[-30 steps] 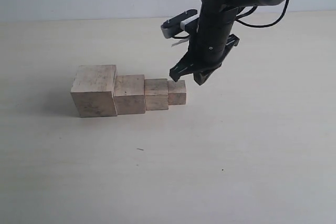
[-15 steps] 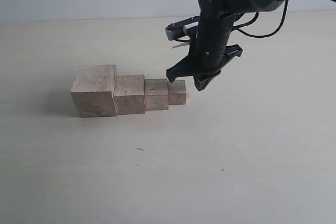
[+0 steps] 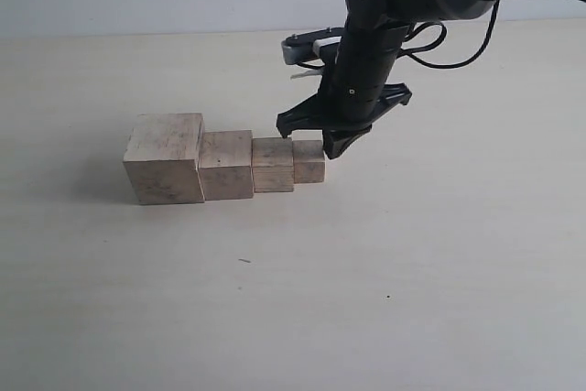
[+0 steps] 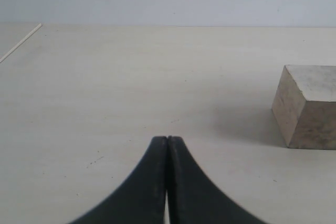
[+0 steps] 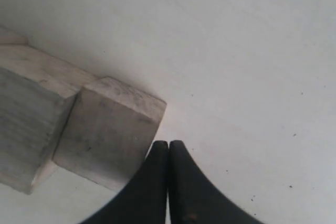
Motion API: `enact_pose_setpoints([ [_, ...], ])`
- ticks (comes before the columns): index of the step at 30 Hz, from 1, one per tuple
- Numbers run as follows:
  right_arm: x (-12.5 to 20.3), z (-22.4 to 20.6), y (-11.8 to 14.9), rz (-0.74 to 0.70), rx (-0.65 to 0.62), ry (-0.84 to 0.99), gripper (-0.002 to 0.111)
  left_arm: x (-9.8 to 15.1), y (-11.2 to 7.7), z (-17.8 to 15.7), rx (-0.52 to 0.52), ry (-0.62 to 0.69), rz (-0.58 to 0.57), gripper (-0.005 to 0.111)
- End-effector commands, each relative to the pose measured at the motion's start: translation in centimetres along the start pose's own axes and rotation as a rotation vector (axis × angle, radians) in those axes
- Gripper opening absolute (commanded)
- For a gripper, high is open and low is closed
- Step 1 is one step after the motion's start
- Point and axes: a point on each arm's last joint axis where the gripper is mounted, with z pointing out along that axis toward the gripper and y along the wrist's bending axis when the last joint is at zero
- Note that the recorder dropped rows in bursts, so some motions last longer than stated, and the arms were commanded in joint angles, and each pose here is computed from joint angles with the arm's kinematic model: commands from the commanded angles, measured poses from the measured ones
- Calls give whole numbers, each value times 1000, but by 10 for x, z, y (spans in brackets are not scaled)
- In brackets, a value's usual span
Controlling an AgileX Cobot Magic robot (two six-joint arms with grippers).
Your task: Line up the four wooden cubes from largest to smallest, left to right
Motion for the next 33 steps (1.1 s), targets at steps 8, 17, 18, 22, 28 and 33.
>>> enact_pose_setpoints([
  [8,-2,-1,4,-26,-32,-13,0,-1,-1,0,9,-12,-13,0],
  [17,-4,-30,-6,-39,99,-73,0,-1,-1,0,9,-12,-13,0],
  [18,-3,-35,-5,-39,98,-80,0,-1,-1,0,9,-12,-13,0],
  [22,-3,-65,0,-30,72,-151,0,-1,-1,0,9,-12,-13,0],
  [28,9,-115,11,15,-32,-358,0,-1,-1,0,9,-12,-13,0],
  [33,47,-147,16,42,-124,-536,0,-1,-1,0,9,-12,-13,0],
])
